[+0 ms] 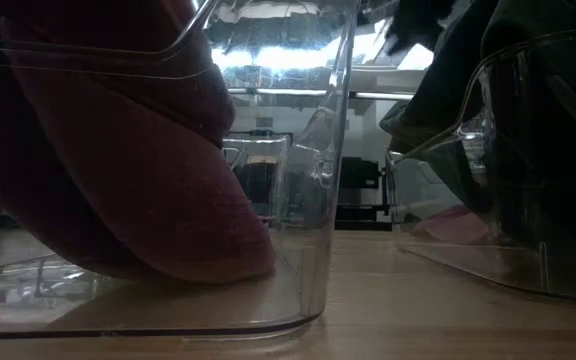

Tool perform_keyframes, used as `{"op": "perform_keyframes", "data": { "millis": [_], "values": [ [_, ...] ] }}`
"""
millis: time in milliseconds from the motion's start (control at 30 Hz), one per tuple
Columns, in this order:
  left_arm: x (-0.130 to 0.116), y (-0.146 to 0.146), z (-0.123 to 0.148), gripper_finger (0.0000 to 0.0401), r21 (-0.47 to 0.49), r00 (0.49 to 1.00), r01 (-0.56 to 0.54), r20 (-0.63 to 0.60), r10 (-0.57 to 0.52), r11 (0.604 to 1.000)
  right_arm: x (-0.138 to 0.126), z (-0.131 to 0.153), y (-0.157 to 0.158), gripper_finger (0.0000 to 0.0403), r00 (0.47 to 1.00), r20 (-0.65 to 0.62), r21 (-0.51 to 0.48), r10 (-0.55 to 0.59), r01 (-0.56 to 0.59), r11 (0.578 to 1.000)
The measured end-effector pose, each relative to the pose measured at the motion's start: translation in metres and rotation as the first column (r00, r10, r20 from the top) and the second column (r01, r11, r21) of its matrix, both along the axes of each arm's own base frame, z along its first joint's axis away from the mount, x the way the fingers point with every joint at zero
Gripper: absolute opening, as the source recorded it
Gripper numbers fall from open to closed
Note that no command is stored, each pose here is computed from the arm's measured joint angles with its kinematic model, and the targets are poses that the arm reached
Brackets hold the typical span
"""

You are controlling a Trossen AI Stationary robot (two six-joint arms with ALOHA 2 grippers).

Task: Pick & Place hat
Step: Put the pink cap in the left transparent bin

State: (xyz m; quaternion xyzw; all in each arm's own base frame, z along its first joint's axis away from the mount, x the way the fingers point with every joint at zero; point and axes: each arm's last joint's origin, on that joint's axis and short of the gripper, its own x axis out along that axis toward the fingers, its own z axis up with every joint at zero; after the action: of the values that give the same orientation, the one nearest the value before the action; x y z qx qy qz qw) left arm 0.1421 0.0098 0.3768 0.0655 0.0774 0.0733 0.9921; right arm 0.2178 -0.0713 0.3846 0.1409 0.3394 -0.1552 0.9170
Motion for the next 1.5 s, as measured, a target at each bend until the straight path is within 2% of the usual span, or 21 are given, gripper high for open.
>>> {"op": "perform_keyframes", "data": {
  "millis": [100, 233, 367, 533, 600, 767, 833, 1033, 1167, 1267, 1433, 1500],
  "values": [
    [-0.006, 0.009, -0.003, 0.0152, 0.001, 0.999, -0.006, -0.037, 0.006, 1.0, -0.008, -0.008, -0.008, 0.0181, 0.985, -0.113, 0.006, -0.131, 0.132, 0.991],
    [-0.009, 0.019, -0.007, 0.0152, -0.016, 0.997, -0.006, -0.076, 0.005, 1.0, -0.018, -0.014, -0.016, 0.0181, 0.955, -0.205, -0.004, -0.213, 0.217, 0.976],
    [-0.009, 0.026, -0.009, 0.0152, -0.036, 0.996, -0.005, -0.084, 0.002, 0.999, -0.024, -0.016, -0.021, 0.0181, 0.946, -0.245, -0.017, -0.21, 0.212, 0.977],
    [-0.006, 0.034, -0.016, 0.0152, -0.064, 0.997, -0.04, -0.075, 0.036, 0.997, -0.024, -0.017, -0.02, 0.0181, 0.958, -0.269, -0.045, -0.097, 0.088, 0.995],
    [-0.005, 0.038, -0.02, 0.0152, -0.075, 0.996, -0.064, -0.06, 0.06, 0.995, -0.024, -0.017, -0.02, 0.0181, 0.957, -0.278, -0.059, -0.085, 0.071, 0.996],
    [-0.004, 0.052, -0.024, 0.0152, -0.092, 0.984, -0.179, 0.0, 0.18, 0.98, -0.025, -0.025, -0.027, 0.0181, 0.89, -0.374, -0.168, -0.261, 0.212, 0.963],
    [-0.004, 0.059, -0.026, 0.0152, -0.099, 0.97, -0.236, 0.029, 0.24, 0.967, -0.027, -0.035, -0.031, 0.0181, 0.863, -0.416, -0.174, -0.288, 0.235, 0.956],
    [-0.002, 0.081, -0.03, 0.0152, -0.109, 0.932, -0.355, 0.038, 0.361, 0.928, -0.039, -0.091, -0.048, 0.0181, 0.793, -0.532, -0.048, -0.297, 0.322, 0.946],
    [0.002, 0.096, -0.035, 0.0152, -0.119, 0.928, -0.367, 0.024, 0.373, 0.922, -0.046, -0.125, -0.059, 0.0181, 0.765, -0.535, -0.025, -0.36, 0.411, 0.911],
    [0.002, 0.106, -0.036, 0.0152, -0.128, 0.929, -0.363, 0.031, 0.37, 0.923, -0.053, -0.14, -0.064, 0.0181, 0.748, -0.531, 0.031, -0.397, 0.486, 0.874],
    [0.001, 0.119, -0.038, 0.0152, -0.138, 0.935, -0.344, 0.038, 0.352, 0.929, -0.067, -0.154, -0.072, 0.0181, 0.679, -0.553, 0.093, -0.483, 0.627, 0.774],
    [0.002, 0.123, -0.04, 0.0152, -0.147, 0.942, -0.326, 0.03, 0.334, 0.934, -0.071, -0.157, -0.074, 0.0181, 0.672, -0.557, 0.13, -0.487, 0.65, 0.749]
  ]
}}
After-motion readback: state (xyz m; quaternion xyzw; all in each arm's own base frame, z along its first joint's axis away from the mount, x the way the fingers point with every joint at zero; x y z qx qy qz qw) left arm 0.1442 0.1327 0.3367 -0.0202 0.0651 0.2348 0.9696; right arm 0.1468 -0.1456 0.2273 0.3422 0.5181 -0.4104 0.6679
